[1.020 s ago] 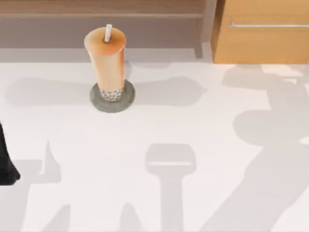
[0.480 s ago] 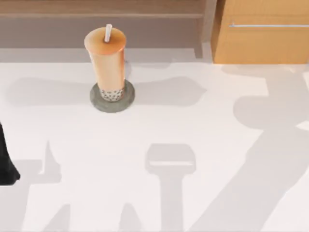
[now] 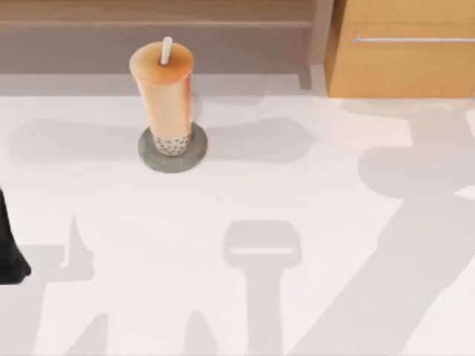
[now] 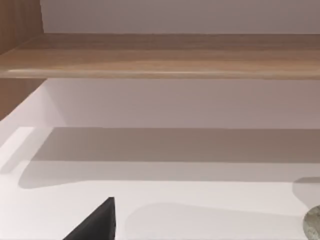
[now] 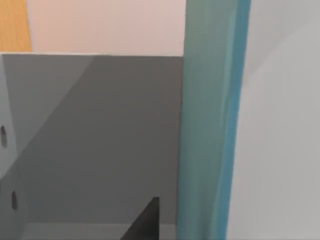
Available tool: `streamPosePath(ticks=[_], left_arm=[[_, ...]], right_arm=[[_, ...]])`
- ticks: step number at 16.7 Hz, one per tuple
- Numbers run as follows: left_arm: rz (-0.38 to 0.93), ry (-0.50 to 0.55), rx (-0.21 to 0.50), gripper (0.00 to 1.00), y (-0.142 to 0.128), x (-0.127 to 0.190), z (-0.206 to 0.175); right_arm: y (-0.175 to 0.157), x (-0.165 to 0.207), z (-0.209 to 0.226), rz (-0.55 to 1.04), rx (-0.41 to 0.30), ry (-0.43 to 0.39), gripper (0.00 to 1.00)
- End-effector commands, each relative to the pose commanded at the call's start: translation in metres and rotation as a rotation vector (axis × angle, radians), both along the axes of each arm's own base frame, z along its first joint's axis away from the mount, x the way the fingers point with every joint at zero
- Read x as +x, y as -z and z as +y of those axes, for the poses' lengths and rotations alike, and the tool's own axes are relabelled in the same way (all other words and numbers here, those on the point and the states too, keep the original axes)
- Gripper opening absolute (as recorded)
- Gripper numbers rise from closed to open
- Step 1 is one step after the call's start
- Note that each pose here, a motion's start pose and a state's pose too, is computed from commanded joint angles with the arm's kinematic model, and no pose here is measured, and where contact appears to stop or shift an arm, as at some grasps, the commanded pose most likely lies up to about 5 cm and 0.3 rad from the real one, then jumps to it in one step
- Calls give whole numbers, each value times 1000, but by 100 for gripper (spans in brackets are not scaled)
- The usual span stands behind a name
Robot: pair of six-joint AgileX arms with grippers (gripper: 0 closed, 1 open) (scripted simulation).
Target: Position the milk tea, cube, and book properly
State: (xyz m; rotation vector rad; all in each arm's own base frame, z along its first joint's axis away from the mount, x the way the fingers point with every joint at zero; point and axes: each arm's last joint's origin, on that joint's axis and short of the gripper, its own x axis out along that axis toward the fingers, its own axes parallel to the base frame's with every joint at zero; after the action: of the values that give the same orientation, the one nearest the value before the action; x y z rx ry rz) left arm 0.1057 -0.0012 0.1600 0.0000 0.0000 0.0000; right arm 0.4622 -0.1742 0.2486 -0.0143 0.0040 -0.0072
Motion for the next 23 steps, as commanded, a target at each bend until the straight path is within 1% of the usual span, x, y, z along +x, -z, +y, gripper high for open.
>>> streamPosePath(ticks=[7,8,15,23], left_arm=[[0,0,0,100,0,0,0],[0,0,0,100,0,0,0],[0,0,0,100,0,0,0],[0,0,0,100,0,0,0]], right_arm=[[0,0,0,0,0,0,2],[0,0,0,0,0,0,0],[0,0,0,0,0,0,0],[-11,-11,-1,-2,1,3,0]])
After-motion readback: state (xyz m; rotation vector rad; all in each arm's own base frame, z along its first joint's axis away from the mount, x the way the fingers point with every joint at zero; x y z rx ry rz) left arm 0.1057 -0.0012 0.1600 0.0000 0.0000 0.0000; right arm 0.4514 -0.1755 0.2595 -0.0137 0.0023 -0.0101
